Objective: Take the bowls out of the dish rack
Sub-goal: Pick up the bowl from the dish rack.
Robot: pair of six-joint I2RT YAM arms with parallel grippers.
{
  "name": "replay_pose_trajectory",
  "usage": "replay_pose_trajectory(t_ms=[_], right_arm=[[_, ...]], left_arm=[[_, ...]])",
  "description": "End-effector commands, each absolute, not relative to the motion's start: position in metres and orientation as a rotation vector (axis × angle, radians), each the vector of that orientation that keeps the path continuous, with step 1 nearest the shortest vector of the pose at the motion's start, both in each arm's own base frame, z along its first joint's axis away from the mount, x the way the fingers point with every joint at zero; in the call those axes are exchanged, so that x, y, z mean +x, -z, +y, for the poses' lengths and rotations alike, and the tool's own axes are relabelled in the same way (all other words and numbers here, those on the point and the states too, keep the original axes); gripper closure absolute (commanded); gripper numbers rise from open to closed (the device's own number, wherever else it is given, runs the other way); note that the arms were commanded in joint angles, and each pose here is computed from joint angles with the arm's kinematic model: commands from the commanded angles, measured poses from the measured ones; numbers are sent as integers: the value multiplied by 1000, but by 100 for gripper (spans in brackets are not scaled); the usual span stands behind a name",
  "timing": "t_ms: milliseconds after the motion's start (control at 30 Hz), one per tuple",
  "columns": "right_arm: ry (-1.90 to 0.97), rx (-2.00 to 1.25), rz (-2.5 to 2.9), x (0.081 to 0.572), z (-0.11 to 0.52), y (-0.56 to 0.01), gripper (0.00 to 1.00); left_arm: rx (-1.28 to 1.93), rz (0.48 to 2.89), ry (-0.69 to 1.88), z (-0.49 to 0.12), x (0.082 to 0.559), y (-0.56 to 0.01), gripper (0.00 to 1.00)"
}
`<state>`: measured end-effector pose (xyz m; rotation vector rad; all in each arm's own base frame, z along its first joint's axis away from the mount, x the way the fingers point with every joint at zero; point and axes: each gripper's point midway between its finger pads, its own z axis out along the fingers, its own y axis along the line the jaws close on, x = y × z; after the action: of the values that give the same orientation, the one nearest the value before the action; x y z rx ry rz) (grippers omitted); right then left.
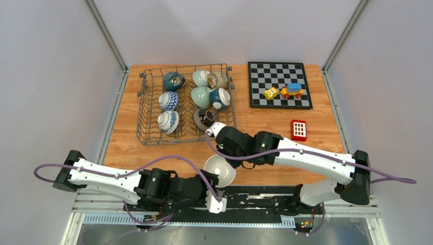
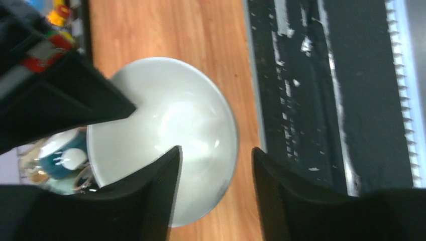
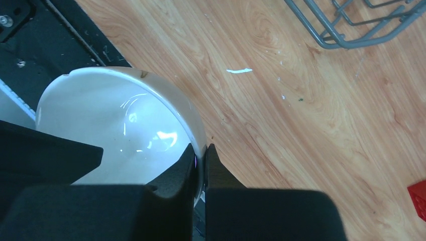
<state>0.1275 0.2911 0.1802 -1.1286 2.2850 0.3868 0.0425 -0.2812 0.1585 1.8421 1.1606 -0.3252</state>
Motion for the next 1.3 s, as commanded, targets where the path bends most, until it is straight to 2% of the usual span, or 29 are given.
replay_pose_trajectory(t_ms=[0, 33, 100, 367, 533, 833, 1033, 1267], right_arm=[[-289, -1009, 2276, 138, 275, -190, 100], [-266, -973, 2264, 143, 271, -195, 100], [-227, -879, 2236, 154, 260, -206, 100], [-184, -555, 2201, 175, 209, -216, 100], [-253, -435, 2226, 175, 202, -199, 100], [-299, -222, 2226, 184, 196, -195, 100], [-336, -160, 2258, 187, 206, -187, 100], [-399, -98, 2332, 188, 216, -177, 100]], left_arm=[[1551, 1303, 347, -282, 62, -184, 28], [1493, 1330, 350, -280, 66, -187, 5], [1366, 1382, 355, -275, 76, -195, 0], [716, 1714, 410, -244, 122, -223, 0], [406, 1955, 636, -262, 142, -212, 0], [-232, 2000, 907, -282, 177, -227, 0], [-245, 2157, 658, -278, 184, -198, 0], [-206, 2176, 637, -279, 183, -193, 24]])
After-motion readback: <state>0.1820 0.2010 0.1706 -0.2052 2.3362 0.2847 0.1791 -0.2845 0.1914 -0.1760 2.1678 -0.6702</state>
